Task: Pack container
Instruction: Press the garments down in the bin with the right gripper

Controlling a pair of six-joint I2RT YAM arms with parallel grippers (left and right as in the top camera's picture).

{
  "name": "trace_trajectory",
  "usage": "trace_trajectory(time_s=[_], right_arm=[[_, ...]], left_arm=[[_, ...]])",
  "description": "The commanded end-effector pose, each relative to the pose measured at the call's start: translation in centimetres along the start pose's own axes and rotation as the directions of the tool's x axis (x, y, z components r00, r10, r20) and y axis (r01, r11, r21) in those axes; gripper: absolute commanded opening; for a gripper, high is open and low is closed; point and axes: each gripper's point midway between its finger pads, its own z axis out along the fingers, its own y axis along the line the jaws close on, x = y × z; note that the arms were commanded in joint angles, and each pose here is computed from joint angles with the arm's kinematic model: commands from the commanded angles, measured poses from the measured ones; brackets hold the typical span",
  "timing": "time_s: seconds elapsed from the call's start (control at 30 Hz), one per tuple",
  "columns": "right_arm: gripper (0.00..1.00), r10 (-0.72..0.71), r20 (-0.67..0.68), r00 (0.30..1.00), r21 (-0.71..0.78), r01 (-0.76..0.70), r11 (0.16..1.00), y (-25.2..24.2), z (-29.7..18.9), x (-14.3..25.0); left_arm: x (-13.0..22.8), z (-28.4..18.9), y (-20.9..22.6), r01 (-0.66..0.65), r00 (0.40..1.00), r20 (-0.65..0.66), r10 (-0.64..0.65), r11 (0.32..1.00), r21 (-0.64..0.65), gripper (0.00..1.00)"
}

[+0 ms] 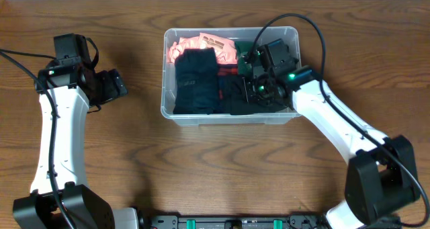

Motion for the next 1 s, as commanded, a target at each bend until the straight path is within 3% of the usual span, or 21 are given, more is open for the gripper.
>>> trace_trajectory(time_s=[0.0,0.3,0.47,0.67,0.8,0.97], right_arm=[[0.01,0.024,-0.155,0.988,0.101,-0.008,0.995,-3.3,4.7,4.2],[0.01,-0.016,-0.059,0.998,0.068,0.020,0.997,-1.9,2.4,1.4],[0.01,-0.041,0.055,0.998,0.016,0.040,0.999,0.3,-3.1,-1.2],[0.01,-0.073,0.146,0.987,0.000,0.074,0.997,2.1,-9.4,-1.4],[0.01,-0.065,0.107,0.992,0.007,0.064,0.998,2.1,-10.6,0.2],[0.01,-0.050,-0.005,0.999,0.030,0.050,0.998,0.9,-8.7,3.1]], left_arm=[[0.0,0.2,0.2,0.013,1.000,-0.005,-0.013,1.000,-0.007,0.98],[0.0,0.2,0.2,0.013,1.000,-0.005,-0.013,1.000,-0.007,0.98],[0.0,0.2,0.2,0.013,1.000,-0.005,-0.013,1.000,-0.007,0.98],[0.0,0.2,0.2,0.013,1.000,-0.005,-0.013,1.000,-0.007,0.98],[0.0,0.2,0.2,0.013,1.000,-0.005,-0.013,1.000,-0.007,0.98],[0.0,0.2,0.2,0.013,1.000,-0.005,-0.013,1.000,-0.007,0.98]])
